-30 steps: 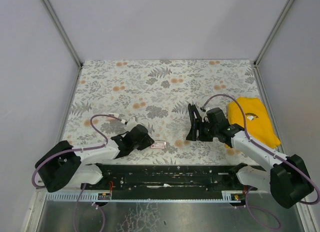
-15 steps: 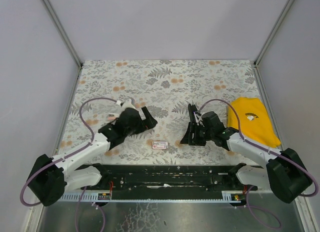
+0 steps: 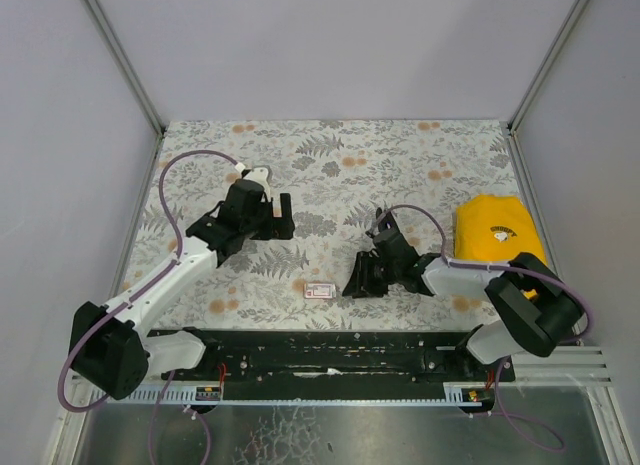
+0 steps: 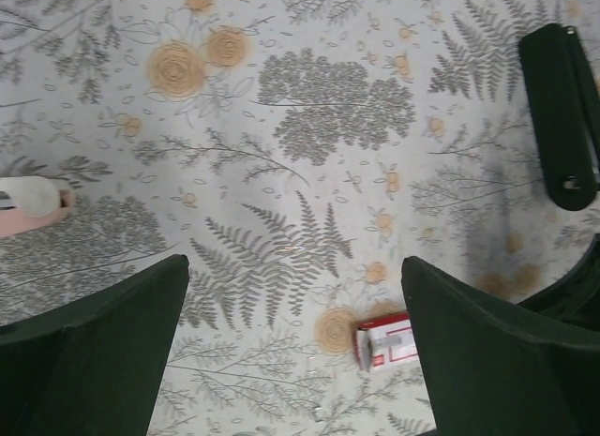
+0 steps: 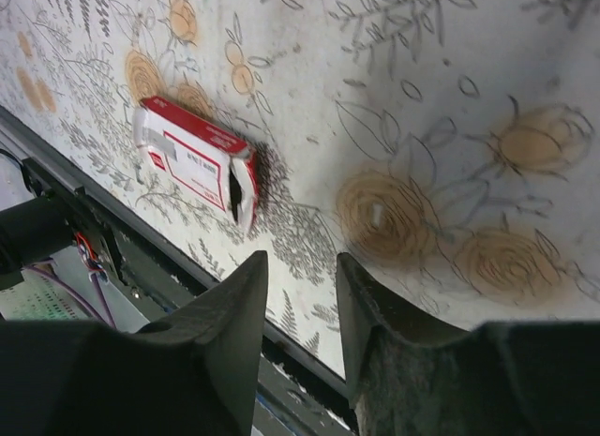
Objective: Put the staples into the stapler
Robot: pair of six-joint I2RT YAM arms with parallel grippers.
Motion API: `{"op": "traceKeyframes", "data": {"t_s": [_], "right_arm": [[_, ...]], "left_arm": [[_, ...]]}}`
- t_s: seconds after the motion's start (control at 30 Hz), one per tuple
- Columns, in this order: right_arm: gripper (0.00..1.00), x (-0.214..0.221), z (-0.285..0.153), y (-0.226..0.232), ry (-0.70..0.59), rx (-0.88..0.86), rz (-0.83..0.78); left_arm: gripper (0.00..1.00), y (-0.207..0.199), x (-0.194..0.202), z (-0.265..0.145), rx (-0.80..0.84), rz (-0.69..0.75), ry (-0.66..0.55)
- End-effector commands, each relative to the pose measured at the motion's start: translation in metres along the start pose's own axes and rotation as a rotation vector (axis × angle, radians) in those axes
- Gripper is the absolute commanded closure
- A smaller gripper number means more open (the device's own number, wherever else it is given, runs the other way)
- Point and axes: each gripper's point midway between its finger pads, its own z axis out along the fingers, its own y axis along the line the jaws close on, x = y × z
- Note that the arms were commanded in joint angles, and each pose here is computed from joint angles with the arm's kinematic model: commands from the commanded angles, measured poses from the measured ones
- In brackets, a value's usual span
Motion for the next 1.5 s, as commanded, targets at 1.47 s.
{"op": "traceKeyframes", "data": {"t_s": [1.47], "right_arm": [[0.80, -0.001, 0.030, 0.042, 0.059, -0.138, -0.034]], "left_arm": [[0.03, 0.042, 0.007, 0.003, -0.172, 0.114, -0.051]]}}
